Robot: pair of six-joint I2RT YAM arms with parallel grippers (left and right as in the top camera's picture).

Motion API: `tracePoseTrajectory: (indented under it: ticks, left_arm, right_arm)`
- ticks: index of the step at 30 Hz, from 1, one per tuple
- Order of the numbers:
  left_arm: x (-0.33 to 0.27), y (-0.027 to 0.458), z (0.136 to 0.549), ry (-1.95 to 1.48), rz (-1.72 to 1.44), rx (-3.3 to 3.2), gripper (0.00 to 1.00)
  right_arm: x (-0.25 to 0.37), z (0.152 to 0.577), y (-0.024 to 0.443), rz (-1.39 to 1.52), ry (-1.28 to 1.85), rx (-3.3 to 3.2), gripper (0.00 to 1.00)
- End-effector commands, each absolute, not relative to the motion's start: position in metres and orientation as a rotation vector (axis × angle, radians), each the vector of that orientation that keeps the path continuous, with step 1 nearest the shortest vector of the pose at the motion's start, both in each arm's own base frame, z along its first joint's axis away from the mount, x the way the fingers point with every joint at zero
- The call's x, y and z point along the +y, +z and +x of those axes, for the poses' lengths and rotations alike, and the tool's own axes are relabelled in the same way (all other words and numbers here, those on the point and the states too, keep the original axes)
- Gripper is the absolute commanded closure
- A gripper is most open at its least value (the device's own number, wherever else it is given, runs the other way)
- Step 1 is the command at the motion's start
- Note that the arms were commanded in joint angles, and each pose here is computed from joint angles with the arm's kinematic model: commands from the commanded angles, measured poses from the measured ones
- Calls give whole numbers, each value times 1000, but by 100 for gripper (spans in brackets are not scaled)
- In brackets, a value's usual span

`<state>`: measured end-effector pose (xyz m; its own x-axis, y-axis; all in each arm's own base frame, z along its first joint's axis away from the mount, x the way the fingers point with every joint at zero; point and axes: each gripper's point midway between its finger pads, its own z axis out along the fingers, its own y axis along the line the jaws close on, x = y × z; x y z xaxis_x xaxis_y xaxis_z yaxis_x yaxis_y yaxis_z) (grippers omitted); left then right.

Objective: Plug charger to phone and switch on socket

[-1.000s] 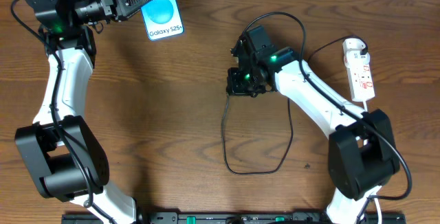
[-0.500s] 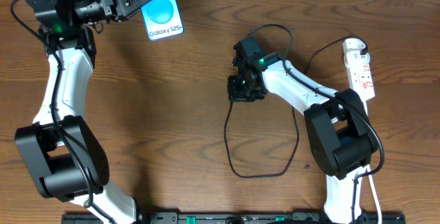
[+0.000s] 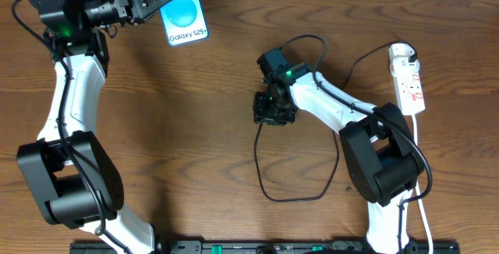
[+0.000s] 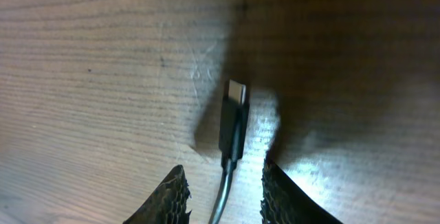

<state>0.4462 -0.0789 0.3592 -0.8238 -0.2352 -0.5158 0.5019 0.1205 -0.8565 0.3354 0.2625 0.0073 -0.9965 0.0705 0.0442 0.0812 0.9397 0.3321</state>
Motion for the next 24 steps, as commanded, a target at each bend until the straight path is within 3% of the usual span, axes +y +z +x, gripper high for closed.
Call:
tracePoseTrajectory:
  ticks: [1,14,15,18,24]
  left_arm:
    - [-80,367,442,-1726,306,1836,93]
    - [-80,367,442,-1727,305,1836,93]
    - [-80,367,442,-1727,305,1837,93]
    - [-80,367,442,-1729,302,1838,93]
    - [-80,367,442,-1728,302,1838,93]
  right_arm:
    - [266,333,0,-260,-513,-3025,69]
    - [272,321,-28,-317,-371,-3030,69]
    - [272,319,-31,-323,-362,-3024,71]
    - [273,317,-43,-325,-358,-3000,99]
    - [306,339,-43,-51,-793,-2934,99]
